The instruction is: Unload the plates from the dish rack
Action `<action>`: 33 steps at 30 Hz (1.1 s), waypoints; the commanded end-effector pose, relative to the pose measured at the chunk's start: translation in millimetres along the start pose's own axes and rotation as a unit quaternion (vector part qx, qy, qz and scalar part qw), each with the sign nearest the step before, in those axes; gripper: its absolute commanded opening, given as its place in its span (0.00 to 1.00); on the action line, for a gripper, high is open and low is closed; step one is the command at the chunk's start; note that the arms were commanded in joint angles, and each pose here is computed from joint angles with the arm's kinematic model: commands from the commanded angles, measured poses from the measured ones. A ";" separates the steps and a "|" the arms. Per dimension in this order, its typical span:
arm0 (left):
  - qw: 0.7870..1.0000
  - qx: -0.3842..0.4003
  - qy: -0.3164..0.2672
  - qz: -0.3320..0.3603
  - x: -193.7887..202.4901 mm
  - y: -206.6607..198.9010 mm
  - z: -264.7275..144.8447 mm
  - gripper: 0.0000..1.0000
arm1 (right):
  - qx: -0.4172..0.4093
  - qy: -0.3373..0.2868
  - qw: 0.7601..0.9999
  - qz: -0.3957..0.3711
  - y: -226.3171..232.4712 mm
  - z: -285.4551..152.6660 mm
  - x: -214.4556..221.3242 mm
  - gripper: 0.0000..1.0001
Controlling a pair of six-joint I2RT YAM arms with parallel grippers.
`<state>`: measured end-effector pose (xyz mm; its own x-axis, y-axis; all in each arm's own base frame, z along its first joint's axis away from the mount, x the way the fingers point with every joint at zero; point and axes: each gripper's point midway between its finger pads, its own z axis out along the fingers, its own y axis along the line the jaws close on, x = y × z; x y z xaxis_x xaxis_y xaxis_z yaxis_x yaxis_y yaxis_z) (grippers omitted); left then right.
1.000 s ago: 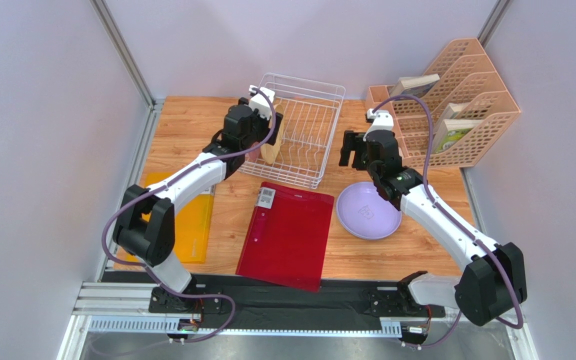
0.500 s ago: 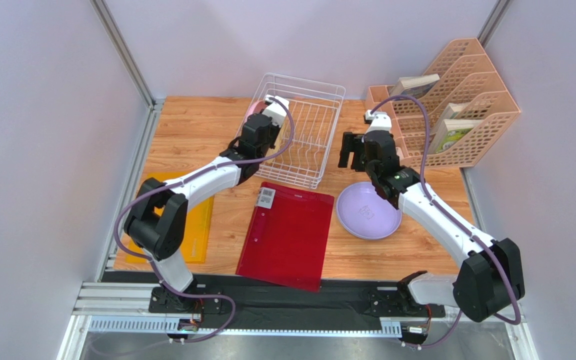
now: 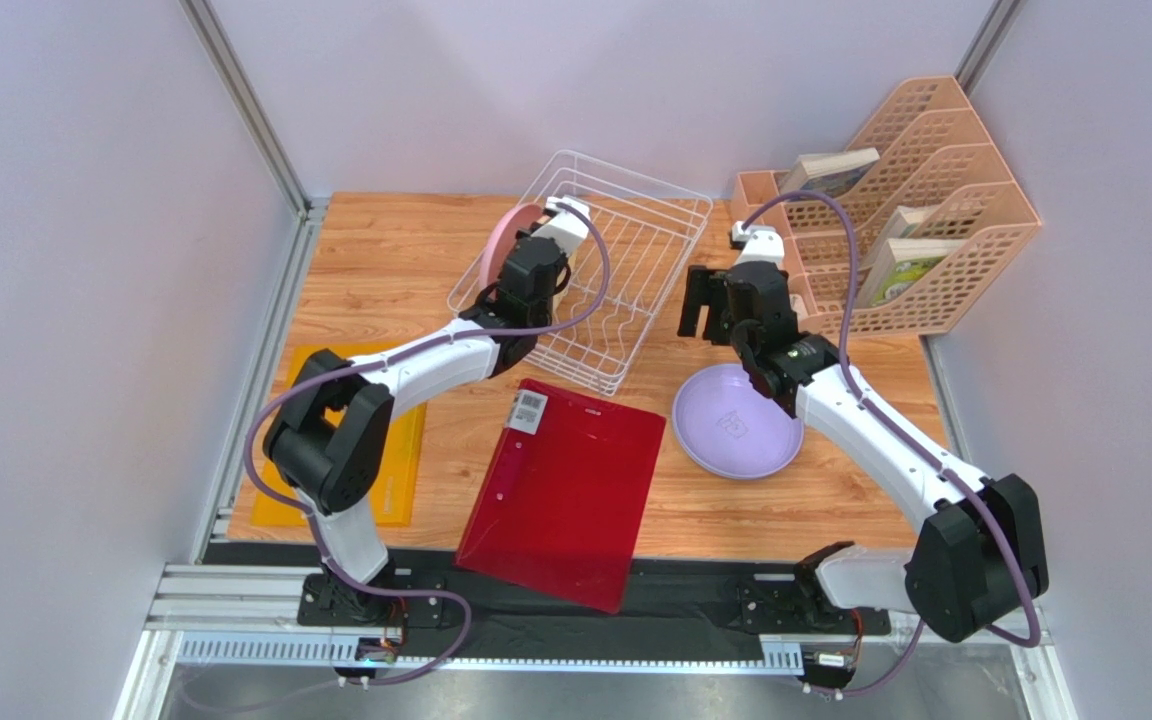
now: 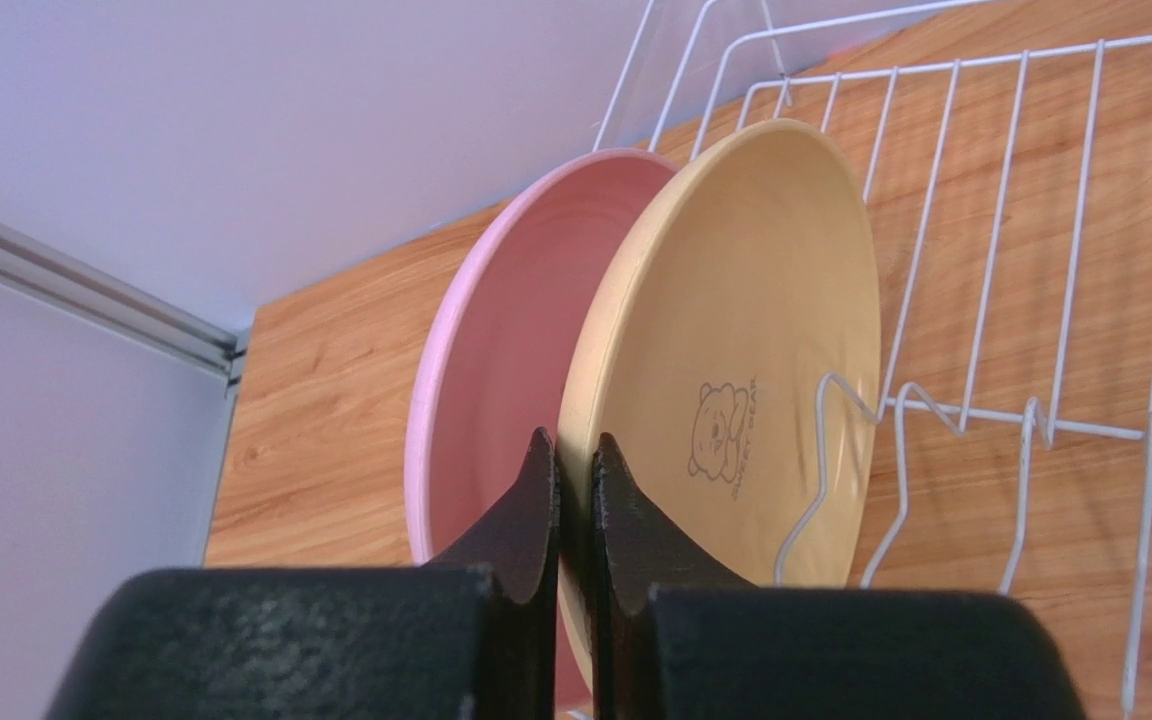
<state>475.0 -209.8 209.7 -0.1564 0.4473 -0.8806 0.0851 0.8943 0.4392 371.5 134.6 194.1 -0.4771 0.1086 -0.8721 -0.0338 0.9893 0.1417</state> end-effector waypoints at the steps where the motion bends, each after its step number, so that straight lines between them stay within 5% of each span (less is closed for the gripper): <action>1: 0.997 -0.029 -0.056 -0.042 -52.3 16.3 -1.7 0.00 | 0.007 -0.031 0.999 0.014 -1.1 -8.9 -21.8 0.86; 12: 0.990 -0.081 -0.102 -0.058 -112.0 61.7 -16.3 0.00 | 0.006 -0.033 0.999 0.019 -1.8 -14.7 -24.3 0.86; 22: 0.987 -0.110 -0.106 -0.055 -119.2 76.2 -23.6 0.00 | -0.001 -0.033 0.999 0.024 -0.2 -17.9 -24.0 0.86; 33: 0.994 -0.064 -0.083 -0.032 -95.8 24.0 -16.1 0.00 | 0.000 -0.022 0.999 0.027 -1.7 -16.5 -13.8 0.86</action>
<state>473.3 -207.4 232.2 -0.1808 0.5618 -0.8073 0.0403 0.8244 0.5646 364.6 130.3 201.3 -0.4718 0.1366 -0.8711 -0.0124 0.9868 0.1615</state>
